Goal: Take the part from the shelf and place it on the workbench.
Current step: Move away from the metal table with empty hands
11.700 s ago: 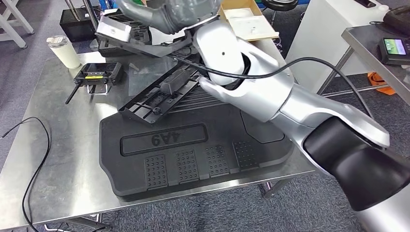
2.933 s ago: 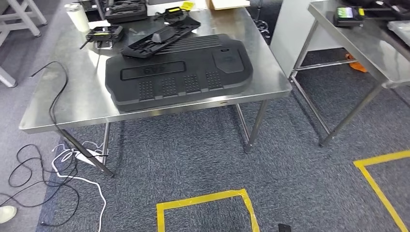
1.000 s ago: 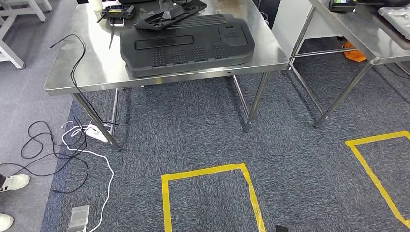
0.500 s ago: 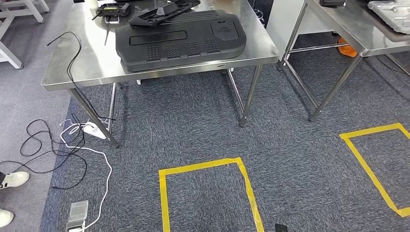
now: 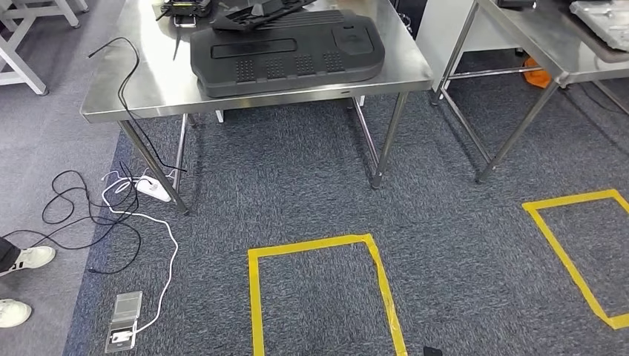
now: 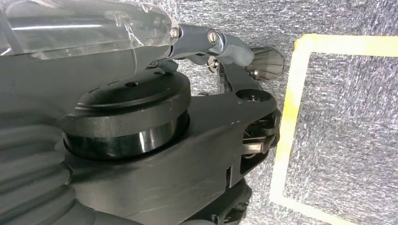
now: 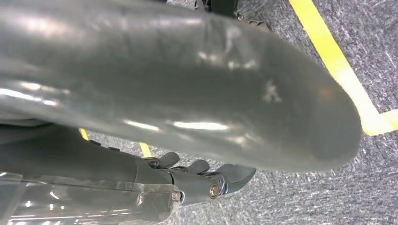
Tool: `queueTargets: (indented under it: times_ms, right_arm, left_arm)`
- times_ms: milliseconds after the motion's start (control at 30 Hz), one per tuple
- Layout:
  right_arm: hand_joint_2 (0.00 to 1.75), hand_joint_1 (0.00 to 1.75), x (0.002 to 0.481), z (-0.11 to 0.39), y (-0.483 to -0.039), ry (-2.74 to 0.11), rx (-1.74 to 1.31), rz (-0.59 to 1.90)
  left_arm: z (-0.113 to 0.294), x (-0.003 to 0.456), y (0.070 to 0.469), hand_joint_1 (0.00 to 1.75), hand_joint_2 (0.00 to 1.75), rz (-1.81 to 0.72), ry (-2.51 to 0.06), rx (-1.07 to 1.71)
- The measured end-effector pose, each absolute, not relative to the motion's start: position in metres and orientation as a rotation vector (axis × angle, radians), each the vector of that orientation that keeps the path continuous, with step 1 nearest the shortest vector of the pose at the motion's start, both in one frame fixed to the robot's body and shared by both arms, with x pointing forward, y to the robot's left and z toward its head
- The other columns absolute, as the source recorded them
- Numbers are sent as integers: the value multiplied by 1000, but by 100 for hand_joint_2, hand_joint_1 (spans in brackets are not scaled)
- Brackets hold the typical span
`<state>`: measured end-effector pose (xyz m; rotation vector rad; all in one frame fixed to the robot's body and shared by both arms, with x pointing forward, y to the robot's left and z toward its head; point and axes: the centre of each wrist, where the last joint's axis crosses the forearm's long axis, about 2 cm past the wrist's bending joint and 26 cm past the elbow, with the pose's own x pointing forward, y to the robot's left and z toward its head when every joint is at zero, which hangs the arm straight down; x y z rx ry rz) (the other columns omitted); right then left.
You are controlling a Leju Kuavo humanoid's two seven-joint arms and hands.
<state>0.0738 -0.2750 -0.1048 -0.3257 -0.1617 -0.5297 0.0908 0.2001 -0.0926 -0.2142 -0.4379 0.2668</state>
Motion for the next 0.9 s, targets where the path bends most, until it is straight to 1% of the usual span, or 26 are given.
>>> queueTargets:
  times_ms: [900]
  right_arm:
    - [0, 0, 70, -105, -269, -153, -305, -580]
  left_arm:
    - [-91, 95, 199, 0, 0, 259, -456, -224]
